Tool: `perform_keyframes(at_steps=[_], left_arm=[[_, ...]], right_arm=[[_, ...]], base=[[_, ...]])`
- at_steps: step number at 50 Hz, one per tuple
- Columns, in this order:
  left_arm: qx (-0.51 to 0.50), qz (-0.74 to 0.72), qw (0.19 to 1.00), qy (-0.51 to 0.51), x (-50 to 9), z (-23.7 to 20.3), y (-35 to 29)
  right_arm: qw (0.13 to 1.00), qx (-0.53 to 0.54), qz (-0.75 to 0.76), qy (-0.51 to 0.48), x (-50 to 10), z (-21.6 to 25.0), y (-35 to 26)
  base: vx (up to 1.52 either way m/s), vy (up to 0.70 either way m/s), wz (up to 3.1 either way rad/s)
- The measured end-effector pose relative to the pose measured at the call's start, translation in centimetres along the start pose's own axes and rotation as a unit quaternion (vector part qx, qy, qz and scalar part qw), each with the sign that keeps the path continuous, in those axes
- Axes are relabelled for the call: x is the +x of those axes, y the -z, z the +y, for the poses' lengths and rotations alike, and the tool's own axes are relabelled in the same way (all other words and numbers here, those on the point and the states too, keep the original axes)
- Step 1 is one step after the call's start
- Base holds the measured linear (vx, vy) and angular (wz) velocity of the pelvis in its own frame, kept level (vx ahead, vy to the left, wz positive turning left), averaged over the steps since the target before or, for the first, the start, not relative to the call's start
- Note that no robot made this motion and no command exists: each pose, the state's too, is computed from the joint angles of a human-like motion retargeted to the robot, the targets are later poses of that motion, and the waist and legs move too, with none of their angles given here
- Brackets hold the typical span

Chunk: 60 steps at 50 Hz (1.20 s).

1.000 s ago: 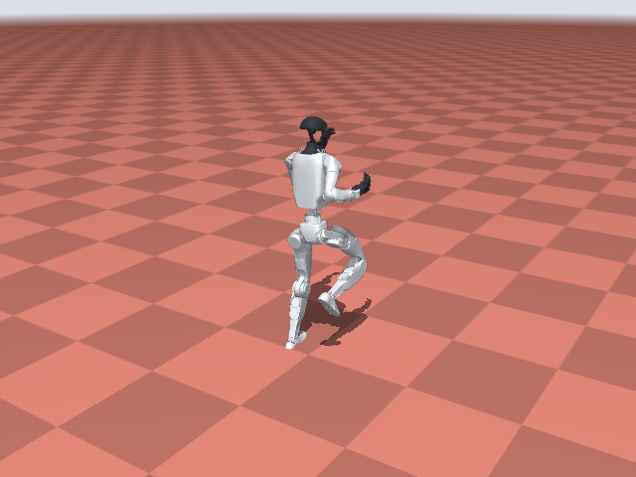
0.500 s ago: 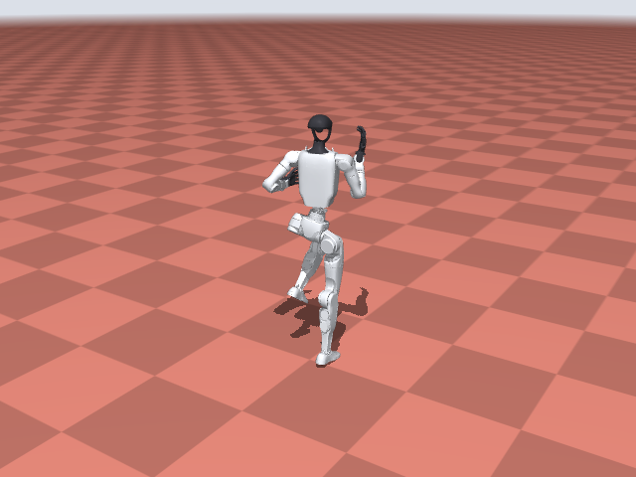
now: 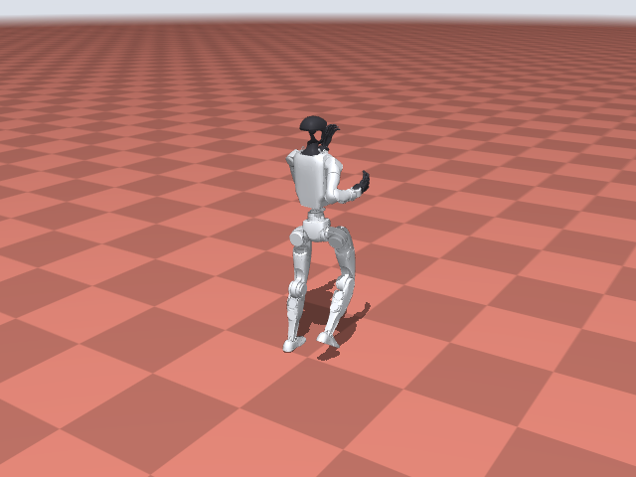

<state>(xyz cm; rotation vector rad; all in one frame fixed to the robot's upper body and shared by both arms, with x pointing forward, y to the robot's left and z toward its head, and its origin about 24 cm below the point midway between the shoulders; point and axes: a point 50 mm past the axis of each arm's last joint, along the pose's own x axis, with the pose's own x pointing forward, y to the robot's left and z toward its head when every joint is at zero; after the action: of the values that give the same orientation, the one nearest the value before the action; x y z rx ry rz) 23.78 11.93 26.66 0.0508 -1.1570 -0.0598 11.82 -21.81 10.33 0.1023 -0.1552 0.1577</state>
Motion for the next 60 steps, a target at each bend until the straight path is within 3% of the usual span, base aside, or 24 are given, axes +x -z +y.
perform_keyframes(at_steps=[5,9,14,17,20,25,29,32,35,37,40,44,48,52,56,60], left_arm=[[-0.038,0.032,0.998,0.049,-1.6,-0.3,-0.2],[-0.05,0.092,0.993,0.046,-5.0,1.2,0.7],[-0.078,0.339,0.937,-0.029,-15.6,6.1,1.3],[-0.082,0.439,0.894,0.022,-19.1,8.0,-1.1],[-0.091,0.504,0.855,0.081,-20.7,8.8,-2.6],[-0.055,0.553,0.827,0.082,-23.5,8.8,-2.7],[0.007,0.488,0.872,0.037,-21.3,7.7,0.8],[0.033,0.376,0.926,0.026,-16.2,5.8,4.0],[0.056,0.215,0.974,0.035,-7.4,3.1,5.8],[0.08,0.1,0.991,0.038,-1.7,1.5,4.3],[0.103,-0.007,0.995,0.001,2.1,1.2,1.1],[0.041,-0.012,0.999,-0.028,0.9,1.2,0.1],[-0.015,0.039,0.999,0.024,-1.2,0.1,0.7],[-0.063,0.082,0.993,0.054,-3.4,0.0,0.8],[-0.048,0.185,0.982,0.009,-8.4,2.7,2.5],[-0.024,0.376,0.925,-0.054,-17.6,6.9,2.4]], right_arm=[[0.998,0.007,0.025,0.062,1.1,-1.0,2.6],[0.993,0.045,-0.078,0.075,6.6,0.0,2.1],[0.913,0.092,-0.398,0.009,13.7,3.8,-10.3],[0.826,0.13,-0.548,-0.014,11.8,5.1,-16.3],[0.784,0.165,-0.597,-0.047,9.6,5.8,-17.9],[0.826,0.13,-0.535,-0.123,9.3,7.4,-15.2],[0.886,0.144,-0.421,-0.129,9.3,7.2,-11.1],[0.934,0.095,-0.325,-0.11,10.0,6.2,-7.4],[0.972,0.073,-0.222,-0.031,9.2,4.2,-2.7],[0.98,0.081,-0.183,0.002,6.9,2.7,-1.6],[0.99,0.061,-0.129,-0.017,3.8,1.5,-1.8],[0.999,0.023,-0.038,-0.023,1.3,0.5,-1.2],[0.997,-0.014,0.057,0.047,-1.1,-1.3,1.9],[0.994,-0.004,0.063,0.089,0.6,-2.2,3.8],[0.993,0.023,-0.076,0.091,8.4,-0.7,2.6],[0.947,0.044,-0.317,0.024,15.8,3.9,-6.6]], base=[[-0.06,-0.15,-0.15],[-0.21,-0.08,-0.74],[-0.15,-0.05,-0.02],[0.11,-0.03,-0.15],[0.16,0.05,-0.17],[0.11,0.09,-0.6],[0.01,0.08,-0.42],[-0.21,0.07,1.08],[-0.26,-0.01,1.04],[-0.03,-0.03,0.05],[0.2,-0.04,-0.02],[0.29,-0.11,1.04],[0.16,-0.13,0.79],[-0.07,-0.08,-0.51],[-0.24,-0.06,-0.36],[-0.04,-0.01,-0.72]])
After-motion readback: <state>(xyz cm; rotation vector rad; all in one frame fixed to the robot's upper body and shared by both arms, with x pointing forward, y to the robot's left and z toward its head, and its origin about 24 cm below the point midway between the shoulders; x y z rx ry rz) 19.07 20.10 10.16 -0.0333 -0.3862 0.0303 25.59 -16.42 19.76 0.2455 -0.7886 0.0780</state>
